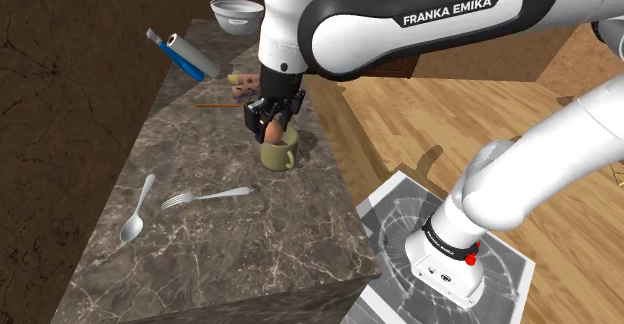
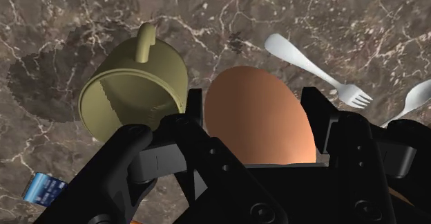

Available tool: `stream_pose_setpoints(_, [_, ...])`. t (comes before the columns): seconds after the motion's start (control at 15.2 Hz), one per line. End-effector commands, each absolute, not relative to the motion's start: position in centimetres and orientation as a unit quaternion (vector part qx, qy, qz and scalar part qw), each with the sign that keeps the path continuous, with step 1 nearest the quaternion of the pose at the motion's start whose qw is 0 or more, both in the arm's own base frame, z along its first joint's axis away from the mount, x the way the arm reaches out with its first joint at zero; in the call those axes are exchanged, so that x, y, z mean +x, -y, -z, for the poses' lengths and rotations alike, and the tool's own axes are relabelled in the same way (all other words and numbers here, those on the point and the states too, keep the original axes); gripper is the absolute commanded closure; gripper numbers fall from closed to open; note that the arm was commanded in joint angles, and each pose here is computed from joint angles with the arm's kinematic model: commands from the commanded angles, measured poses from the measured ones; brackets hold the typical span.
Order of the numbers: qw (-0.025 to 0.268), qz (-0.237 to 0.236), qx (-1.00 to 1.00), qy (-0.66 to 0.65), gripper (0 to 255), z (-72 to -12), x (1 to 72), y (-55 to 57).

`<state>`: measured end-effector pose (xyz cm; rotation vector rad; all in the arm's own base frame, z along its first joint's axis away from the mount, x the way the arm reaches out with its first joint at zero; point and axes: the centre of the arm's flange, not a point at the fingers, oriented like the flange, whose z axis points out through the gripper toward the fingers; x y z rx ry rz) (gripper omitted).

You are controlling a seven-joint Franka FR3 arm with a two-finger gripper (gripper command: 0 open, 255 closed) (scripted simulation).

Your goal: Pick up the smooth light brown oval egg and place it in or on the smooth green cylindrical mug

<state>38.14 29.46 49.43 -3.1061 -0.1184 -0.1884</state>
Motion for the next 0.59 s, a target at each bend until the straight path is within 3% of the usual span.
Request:
stream_pose_setpoints(0.0, [0.014,0.060,-0.997,0.039,255,-49.6,39.8,-27.1])
stream_pose_setpoints(0.53, [0.014,0.060,-0.997,0.039,255,-49.0,44.5,-19.8])
